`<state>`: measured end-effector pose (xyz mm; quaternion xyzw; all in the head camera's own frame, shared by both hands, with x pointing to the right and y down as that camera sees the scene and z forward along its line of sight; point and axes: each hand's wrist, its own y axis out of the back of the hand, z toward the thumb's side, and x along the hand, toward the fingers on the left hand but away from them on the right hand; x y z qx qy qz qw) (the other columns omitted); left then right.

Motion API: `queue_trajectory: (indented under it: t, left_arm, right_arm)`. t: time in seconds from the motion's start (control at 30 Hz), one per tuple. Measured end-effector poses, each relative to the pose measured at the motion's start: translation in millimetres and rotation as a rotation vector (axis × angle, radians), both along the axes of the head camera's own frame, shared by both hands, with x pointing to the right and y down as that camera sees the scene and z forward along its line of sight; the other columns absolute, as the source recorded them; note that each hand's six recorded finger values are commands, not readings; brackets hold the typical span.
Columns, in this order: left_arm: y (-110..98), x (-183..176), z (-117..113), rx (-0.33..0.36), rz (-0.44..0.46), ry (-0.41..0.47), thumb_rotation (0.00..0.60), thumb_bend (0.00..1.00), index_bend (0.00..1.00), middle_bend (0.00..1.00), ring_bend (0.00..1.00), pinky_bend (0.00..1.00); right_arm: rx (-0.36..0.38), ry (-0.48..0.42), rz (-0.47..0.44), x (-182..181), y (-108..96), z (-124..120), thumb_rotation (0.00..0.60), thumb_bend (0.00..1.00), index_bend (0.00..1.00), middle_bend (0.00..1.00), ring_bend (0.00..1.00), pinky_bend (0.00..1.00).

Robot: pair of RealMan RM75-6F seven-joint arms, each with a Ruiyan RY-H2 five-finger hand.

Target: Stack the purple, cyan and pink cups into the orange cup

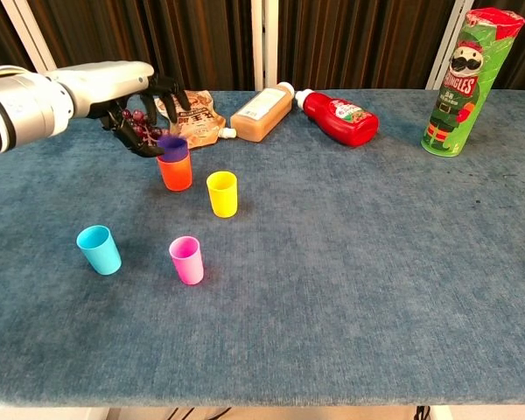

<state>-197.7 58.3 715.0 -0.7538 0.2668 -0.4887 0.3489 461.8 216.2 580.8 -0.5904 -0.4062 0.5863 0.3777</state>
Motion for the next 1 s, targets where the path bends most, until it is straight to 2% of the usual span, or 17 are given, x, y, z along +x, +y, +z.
queue_trajectory:
  t: [0.27,0.37,0.5,0.67,0.8,1.0]
  left_arm:
    - [8,7,-18,0.033,0.038,0.011,0.6,0.23,0.24,0.23,0.24,0.12]
    - [19,17,-30,0.045,0.087,0.014,0.6,0.23,0.24,0.25,0.26,0.12]
    - [43,31,-41,0.051,0.17,0.01,0.6,0.23,0.24,0.26,0.27,0.11]
    - [64,42,-40,0.06,0.237,0.001,0.6,0.23,0.26,0.27,0.27,0.11]
    - [67,48,-33,0.113,0.29,-0.035,0.6,0.23,0.27,0.27,0.27,0.1]
    - [68,55,-18,0.125,0.323,-0.065,0.6,0.23,0.27,0.27,0.27,0.1]
  right_arm:
    - [0.006,-0.005,-0.003,-1,-1,-1,0.6,0.36,0.0,0.0,0.0,0.0]
    - [0.008,-0.009,-0.003,-1,-1,-1,0.6,0.36,0.0,0.0,0.0,0.0]
    - [0.009,-0.01,-0.01,-1,-2,-2,0.6,0.36,0.0,0.0,0.0,0.0]
    - [0.011,-0.012,-0.015,-1,-1,-4,0.6,0.36,0.0,0.0,0.0,0.0]
    - [0.003,-0.013,-0.012,1,2,-3,0.6,0.36,0.0,0.0,0.0,0.0]
    - [-0.003,-0.016,0.0,5,3,-2,0.6,0.36,0.0,0.0,0.0,0.0]
